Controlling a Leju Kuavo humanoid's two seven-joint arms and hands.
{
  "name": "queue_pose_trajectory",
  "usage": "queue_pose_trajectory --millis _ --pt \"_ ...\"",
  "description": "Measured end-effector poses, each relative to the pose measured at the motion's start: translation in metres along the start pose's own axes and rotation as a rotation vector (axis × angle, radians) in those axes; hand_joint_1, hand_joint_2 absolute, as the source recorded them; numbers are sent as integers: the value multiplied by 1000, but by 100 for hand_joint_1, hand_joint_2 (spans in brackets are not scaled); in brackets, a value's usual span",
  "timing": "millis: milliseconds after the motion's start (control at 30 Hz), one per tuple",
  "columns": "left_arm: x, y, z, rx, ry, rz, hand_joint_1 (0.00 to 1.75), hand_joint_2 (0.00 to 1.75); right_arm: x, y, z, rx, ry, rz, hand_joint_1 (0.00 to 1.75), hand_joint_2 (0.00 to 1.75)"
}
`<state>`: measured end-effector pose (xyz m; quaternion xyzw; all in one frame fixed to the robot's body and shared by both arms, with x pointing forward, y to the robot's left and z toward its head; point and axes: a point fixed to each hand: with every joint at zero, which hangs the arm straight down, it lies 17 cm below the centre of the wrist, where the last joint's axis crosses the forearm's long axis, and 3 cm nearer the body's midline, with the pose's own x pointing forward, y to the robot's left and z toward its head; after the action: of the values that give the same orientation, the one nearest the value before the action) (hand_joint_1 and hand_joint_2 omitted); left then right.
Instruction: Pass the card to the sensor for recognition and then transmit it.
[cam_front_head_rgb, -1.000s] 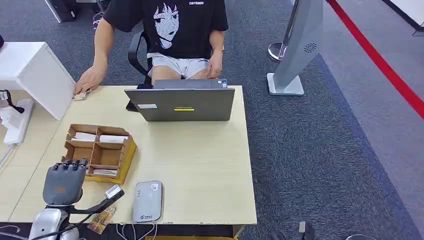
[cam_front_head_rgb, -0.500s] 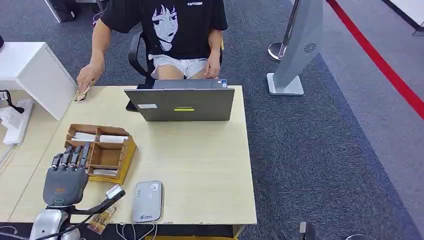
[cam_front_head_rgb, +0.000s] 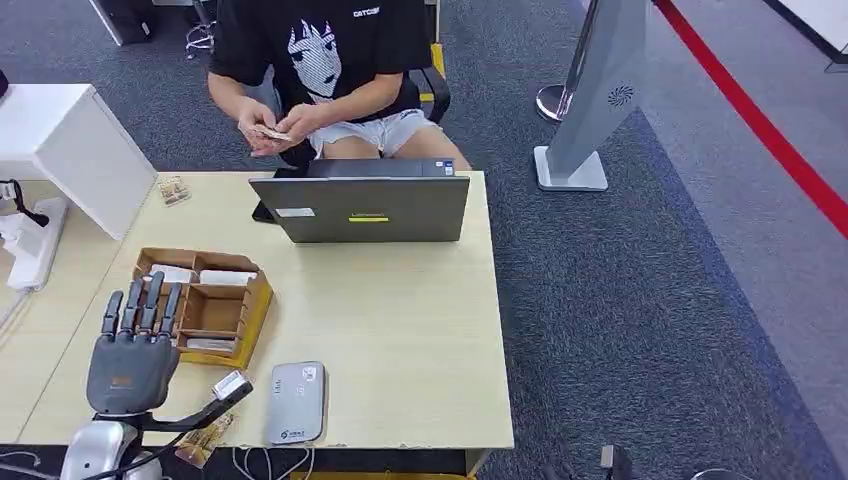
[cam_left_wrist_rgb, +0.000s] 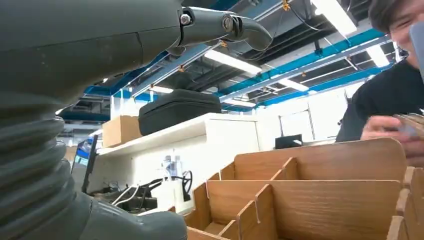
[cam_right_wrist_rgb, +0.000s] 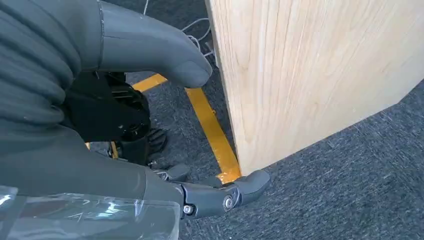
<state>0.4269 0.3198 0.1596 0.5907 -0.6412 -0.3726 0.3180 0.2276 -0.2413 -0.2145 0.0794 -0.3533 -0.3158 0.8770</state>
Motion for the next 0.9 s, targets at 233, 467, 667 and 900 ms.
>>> queue_pose_trajectory --millis 233,467,667,900 --pt "3 4 -2 13 -3 3 0 175 0 -1 0 -5 0 2 0 175" --pt "3 7 -3 20 -6 2 0 175 0 -1 0 -3 1 1 0 175" --pt "5 9 -4 25 -9 5 0 175 -1 -1 0 -5 1 5 0 175" --pt "7 11 -3 33 -5 14 0 175 0 -1 0 -5 1 2 0 175"
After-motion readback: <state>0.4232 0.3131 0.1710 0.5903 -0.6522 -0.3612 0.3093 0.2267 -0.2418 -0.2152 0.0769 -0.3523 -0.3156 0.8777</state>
